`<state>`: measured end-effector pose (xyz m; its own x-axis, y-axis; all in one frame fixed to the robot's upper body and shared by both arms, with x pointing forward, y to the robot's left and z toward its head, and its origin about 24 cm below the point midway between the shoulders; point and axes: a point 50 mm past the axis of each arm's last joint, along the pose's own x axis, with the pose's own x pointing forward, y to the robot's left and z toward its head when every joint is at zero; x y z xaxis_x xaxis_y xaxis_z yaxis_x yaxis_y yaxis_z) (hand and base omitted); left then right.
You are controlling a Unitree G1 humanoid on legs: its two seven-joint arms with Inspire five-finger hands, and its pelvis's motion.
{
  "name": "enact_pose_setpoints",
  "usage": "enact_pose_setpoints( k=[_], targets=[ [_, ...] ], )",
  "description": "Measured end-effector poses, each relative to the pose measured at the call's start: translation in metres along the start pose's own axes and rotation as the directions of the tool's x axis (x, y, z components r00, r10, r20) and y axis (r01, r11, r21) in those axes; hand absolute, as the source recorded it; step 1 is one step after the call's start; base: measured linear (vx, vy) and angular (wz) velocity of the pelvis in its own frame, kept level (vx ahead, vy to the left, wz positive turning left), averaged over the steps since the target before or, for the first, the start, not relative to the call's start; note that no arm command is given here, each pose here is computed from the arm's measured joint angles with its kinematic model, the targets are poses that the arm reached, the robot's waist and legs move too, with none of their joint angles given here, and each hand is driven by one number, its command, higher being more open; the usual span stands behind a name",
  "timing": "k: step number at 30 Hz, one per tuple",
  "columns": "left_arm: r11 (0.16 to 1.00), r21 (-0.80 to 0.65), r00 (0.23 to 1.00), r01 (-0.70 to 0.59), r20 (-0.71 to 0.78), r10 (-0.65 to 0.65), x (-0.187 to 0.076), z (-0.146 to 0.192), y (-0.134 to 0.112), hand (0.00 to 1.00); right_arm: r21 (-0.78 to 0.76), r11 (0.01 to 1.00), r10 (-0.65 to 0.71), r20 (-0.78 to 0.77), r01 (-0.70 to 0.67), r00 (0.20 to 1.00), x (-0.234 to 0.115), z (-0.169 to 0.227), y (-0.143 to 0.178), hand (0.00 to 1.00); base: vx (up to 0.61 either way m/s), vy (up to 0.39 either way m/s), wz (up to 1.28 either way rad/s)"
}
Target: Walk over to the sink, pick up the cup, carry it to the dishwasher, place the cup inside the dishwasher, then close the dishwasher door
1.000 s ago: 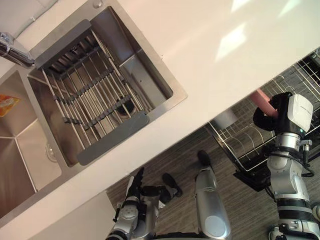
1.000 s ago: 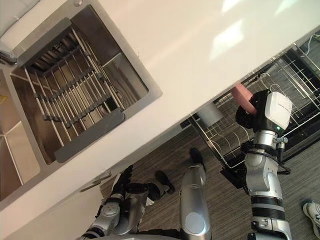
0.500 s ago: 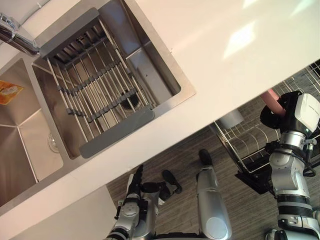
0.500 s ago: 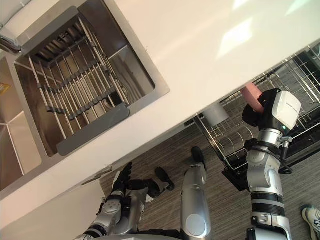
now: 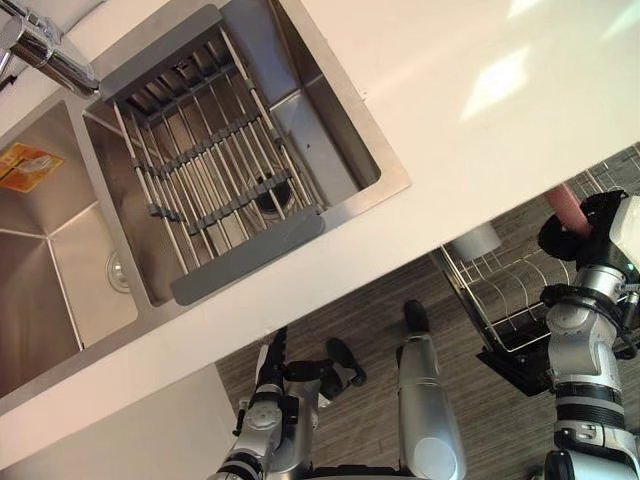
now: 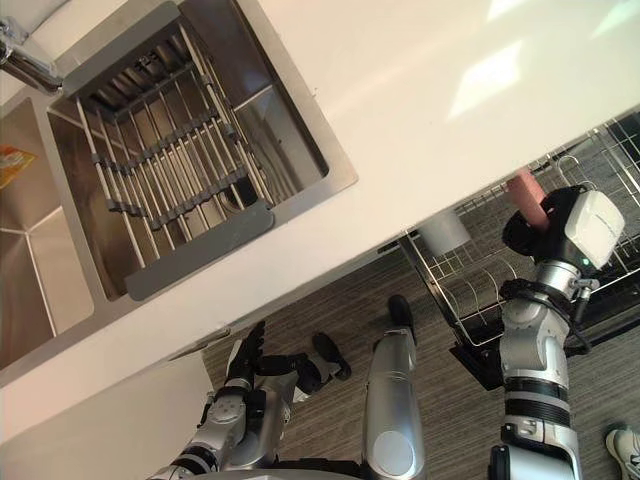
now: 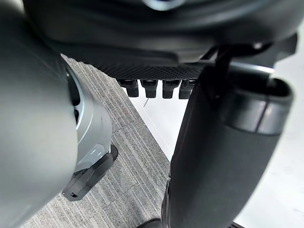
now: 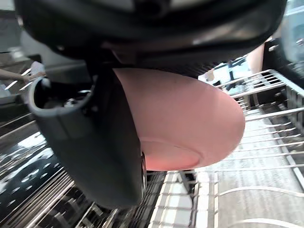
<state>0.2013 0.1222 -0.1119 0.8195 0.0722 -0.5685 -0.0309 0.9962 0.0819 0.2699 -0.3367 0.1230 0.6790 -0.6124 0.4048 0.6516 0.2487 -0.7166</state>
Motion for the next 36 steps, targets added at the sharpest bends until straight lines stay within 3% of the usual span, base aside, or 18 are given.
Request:
enact_pose_setpoints(
  k=[3, 4, 15, 24, 36],
  targets=[
    [1.0, 0.0, 1.0, -0.001, -0.003, 0.001, 0.0, 0.0, 0.0, 1.0, 0.006, 0.999, -0.034, -0.041, 0.034, 0.999, 0.001, -0.006, -0.004, 0.0, 0.02, -0.054, 0.0],
    [1.0, 0.0, 1.0, -0.001, -0.003, 0.001, 0.0, 0.0, -0.001, 1.0, 0.027, 0.998, -0.047, -0.068, 0.049, 0.997, 0.001, -0.01, -0.006, 1.0, 0.03, -0.048, -0.01],
    [1.0, 0.0, 1.0, 0.005, -0.002, -0.005, 0.002, 0.003, -0.003, 1.0, 0.09, 0.994, -0.048, -0.117, 0.058, 0.992, -0.003, -0.013, -0.003, 1.0, 0.02, -0.05, -0.02],
    [1.0, 0.003, 1.0, 0.005, 0.0, -0.005, 0.003, 0.005, -0.003, 1.0, 0.128, 0.991, -0.033, -0.067, 0.042, 0.997, -0.017, -0.002, -0.001, 1.0, 0.02, -0.05, -0.06],
    [1.0, 0.022, 0.999, 0.01, -0.036, -0.009, 0.002, 0.0, -0.001, 1.0, 0.329, 0.94, 0.078, 0.036, -0.086, 0.996, -0.075, 0.019, 0.01, 1.0, 0.04, -0.039, -0.16]
  ],
)
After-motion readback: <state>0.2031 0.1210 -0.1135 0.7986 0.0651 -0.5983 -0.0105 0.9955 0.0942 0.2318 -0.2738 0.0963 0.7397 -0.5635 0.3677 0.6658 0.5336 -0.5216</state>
